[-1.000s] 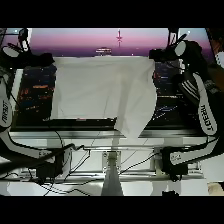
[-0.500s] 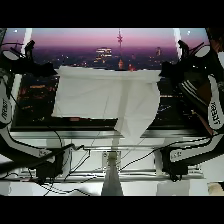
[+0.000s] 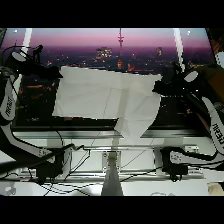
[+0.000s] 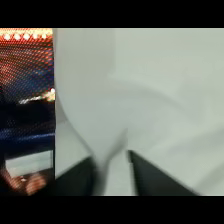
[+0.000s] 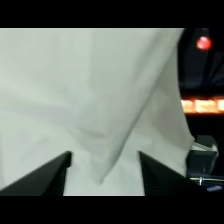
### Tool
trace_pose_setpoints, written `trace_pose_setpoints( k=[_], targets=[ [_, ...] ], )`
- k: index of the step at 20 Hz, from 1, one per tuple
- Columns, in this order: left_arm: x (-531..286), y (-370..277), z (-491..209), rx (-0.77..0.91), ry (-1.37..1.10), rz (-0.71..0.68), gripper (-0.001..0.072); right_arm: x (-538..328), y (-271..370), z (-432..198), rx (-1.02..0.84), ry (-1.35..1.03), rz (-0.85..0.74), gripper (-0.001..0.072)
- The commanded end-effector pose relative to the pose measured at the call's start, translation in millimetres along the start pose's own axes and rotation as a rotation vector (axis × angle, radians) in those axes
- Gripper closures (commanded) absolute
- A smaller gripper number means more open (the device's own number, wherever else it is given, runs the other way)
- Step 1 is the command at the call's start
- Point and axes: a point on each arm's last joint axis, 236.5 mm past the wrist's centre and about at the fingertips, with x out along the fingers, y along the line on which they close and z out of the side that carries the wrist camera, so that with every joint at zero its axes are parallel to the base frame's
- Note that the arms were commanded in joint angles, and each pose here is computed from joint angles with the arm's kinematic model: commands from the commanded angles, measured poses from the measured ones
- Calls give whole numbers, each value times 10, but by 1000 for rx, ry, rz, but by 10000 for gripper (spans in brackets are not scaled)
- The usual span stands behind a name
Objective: Fold the clothes and pants, and hang the long-sleeved shirts on hangers.
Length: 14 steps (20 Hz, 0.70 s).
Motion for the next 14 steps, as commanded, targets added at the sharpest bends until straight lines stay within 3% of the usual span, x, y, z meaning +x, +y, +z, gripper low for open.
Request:
trace_pose_setpoints(
  k=[1,4,6,10,14],
  targets=[
    [-85,-12,-84,-4,31,-18,6,-62,-91,-40,-23,-31,-55,245],
    [-440,170,-316,4,99,37,9,-400,-161,37,-126,-98,-142,272],
    [-691,441,-505,-120,133,101,9,-727,-160,86,-183,-165,-196,274],
    [-686,405,-1179,-293,229,-43,9,-1258,36,114,-240,-298,-203,274],
    [-369,271,-1757,-340,125,-94,10,-1421,-18,85,-276,-325,-253,275]
  ],
)
